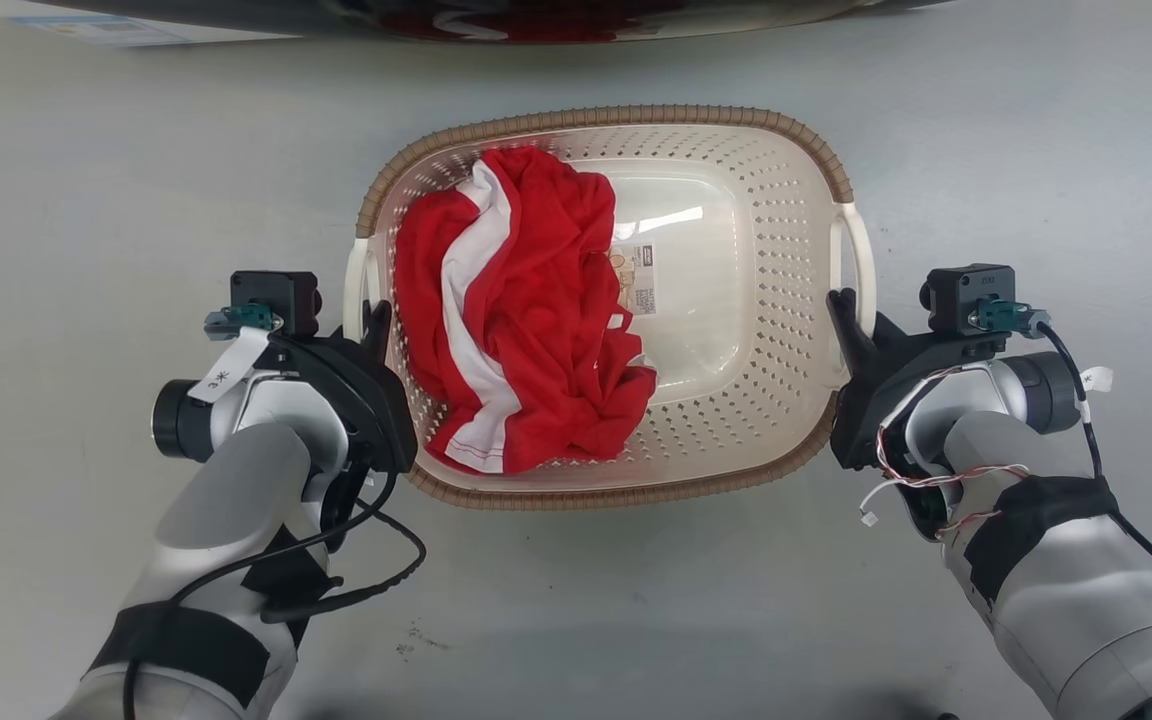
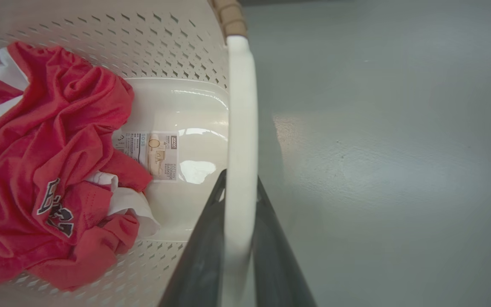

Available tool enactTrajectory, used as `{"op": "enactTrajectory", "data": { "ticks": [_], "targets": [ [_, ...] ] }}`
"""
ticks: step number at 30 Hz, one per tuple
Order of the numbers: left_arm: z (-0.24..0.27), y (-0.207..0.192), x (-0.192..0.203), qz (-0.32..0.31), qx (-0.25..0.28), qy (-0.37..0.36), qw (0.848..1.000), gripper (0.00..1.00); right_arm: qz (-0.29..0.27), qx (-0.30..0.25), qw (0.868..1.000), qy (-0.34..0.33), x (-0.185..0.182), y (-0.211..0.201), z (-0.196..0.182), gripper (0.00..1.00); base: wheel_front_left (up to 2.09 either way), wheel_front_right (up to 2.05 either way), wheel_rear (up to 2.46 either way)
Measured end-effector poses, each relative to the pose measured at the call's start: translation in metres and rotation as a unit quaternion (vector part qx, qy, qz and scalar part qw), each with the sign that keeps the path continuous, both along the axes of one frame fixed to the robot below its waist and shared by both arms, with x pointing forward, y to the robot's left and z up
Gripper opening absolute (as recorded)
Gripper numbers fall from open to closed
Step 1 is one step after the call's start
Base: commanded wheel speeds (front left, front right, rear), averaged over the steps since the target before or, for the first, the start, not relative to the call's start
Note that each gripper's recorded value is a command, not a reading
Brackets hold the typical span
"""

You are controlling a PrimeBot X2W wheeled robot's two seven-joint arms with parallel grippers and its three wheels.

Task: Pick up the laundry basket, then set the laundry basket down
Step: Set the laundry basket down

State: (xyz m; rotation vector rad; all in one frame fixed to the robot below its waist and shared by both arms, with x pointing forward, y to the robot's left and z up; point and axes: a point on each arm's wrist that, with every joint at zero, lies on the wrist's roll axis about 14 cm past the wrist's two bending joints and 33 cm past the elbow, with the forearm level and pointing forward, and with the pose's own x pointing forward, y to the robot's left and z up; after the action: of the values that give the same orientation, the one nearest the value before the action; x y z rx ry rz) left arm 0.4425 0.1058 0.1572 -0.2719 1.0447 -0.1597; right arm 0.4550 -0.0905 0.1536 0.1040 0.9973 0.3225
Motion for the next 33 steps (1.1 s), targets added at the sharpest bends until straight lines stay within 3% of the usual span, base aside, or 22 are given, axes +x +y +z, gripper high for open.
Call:
{"op": "enactTrajectory", "data": {
  "ticks": [7, 8, 9, 10, 11, 33],
  "targets": [
    [-0.002, -0.001, -0.002, -0.006, 0.0, 0.002, 1.0, 0.0, -0.001, -0.001, 1.0, -0.001, -0.001, -0.002, -0.002, 0.0, 0.0, 0.0, 0.0],
    [-0.002, -0.001, -0.001, -0.006, -0.001, 0.001, 1.0, 0.0, 0.002, 0.0, 1.0, -0.002, -0.001, -0.001, -0.001, 0.12, 0.0, 0.0, 0.0],
    [-0.002, -0.002, -0.001, -0.007, 0.0, 0.0, 1.0, 0.19, 0.003, 0.0, 1.0, -0.004, -0.001, -0.001, -0.001, 0.34, 0.0, 0.0, 0.0],
    [-0.002, -0.002, -0.001, -0.014, 0.002, -0.001, 1.0, 0.68, 0.004, -0.001, 1.0, -0.005, -0.001, -0.002, -0.001, 1.0, 0.0, 0.0, 0.0],
    [-0.001, -0.001, -0.001, -0.015, 0.003, -0.001, 1.0, 1.0, 0.006, -0.003, 1.0, -0.006, -0.001, -0.003, -0.001, 1.0, 0.0, 0.0, 0.0],
    [0.036, 0.004, 0.007, -0.017, 0.012, -0.056, 0.998, 1.0, 0.036, -0.004, 0.997, -0.066, 0.012, -0.001, 0.041, 1.0, 0.0, 0.0, 0.0]
  ]
}}
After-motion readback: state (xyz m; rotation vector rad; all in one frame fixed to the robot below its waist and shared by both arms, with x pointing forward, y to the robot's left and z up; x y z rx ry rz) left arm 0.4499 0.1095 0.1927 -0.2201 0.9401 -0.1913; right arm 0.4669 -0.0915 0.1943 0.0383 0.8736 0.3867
